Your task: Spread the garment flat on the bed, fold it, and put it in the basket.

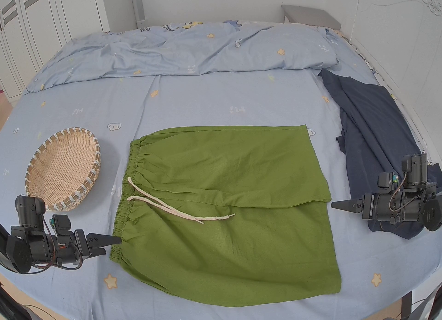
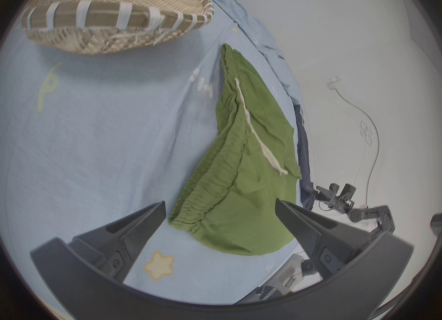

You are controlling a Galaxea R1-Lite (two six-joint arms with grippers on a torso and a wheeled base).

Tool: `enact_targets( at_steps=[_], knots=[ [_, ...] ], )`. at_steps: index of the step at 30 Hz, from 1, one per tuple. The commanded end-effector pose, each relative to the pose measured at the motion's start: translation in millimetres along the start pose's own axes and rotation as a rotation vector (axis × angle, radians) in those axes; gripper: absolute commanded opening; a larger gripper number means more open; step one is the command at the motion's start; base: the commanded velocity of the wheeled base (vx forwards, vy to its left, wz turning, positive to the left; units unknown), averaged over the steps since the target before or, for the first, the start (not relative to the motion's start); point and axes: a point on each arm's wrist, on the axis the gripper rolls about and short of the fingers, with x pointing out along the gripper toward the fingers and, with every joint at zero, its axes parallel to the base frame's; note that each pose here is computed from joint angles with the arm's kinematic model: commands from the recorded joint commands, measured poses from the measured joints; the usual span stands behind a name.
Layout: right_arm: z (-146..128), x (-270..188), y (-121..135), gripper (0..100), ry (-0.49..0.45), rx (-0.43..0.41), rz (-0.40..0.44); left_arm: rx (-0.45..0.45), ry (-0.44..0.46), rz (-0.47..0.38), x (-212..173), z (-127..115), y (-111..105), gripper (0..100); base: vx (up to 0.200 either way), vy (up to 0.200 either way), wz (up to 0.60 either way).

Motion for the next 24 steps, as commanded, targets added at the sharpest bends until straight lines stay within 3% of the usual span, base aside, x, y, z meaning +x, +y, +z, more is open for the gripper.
enact_targets(
  at_steps=[1,12,24],
  knots=[
    [-5,-8,5,100,-0.015,-0.013,0.012,-0.016,0.071,0.023,11,-16,22,100,0.0,0.0,0.0],
    [-4,-8,4,100,-0.02,-0.008,0.007,-0.027,0.114,0.01,26,-14,23,100,0.0,0.0,0.0],
    [-5,-7,2,100,-0.016,-0.004,0.002,-0.04,0.096,-0.021,30,-5,23,100,0.0,0.0,0.0]
  ],
)
